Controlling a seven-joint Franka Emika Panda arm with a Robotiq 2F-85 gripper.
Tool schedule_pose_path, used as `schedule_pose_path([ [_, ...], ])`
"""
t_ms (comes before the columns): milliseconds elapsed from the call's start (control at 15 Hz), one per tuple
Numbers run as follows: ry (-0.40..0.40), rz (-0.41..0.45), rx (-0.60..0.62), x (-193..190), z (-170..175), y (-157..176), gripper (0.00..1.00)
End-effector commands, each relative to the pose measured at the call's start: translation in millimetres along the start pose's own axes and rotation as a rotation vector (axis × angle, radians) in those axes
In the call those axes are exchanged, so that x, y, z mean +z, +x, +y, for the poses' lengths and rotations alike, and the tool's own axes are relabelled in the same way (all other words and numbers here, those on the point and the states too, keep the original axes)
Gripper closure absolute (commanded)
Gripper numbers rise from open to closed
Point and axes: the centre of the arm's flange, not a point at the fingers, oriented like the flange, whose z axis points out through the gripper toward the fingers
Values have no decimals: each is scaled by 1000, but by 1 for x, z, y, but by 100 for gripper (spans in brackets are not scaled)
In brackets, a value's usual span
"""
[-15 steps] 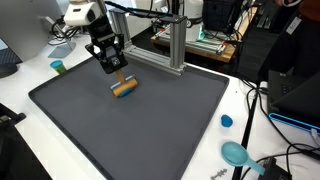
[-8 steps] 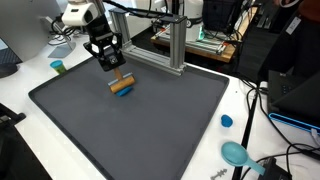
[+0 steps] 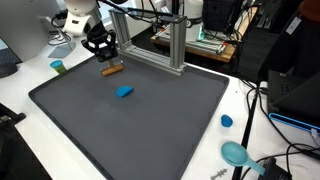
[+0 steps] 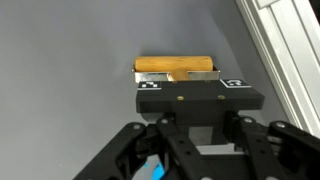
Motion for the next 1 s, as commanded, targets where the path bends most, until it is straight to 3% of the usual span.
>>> schedule_pose_path([
  [0, -6, 31, 65, 2, 1, 11, 78],
  [467, -110, 225, 161, -100, -29, 38, 78],
  [667, -142, 256, 224, -134, -48, 48, 78],
  [800, -127, 216, 298, -150, -66, 53, 78],
  [933, -140, 277, 343, -164, -83, 64, 78],
])
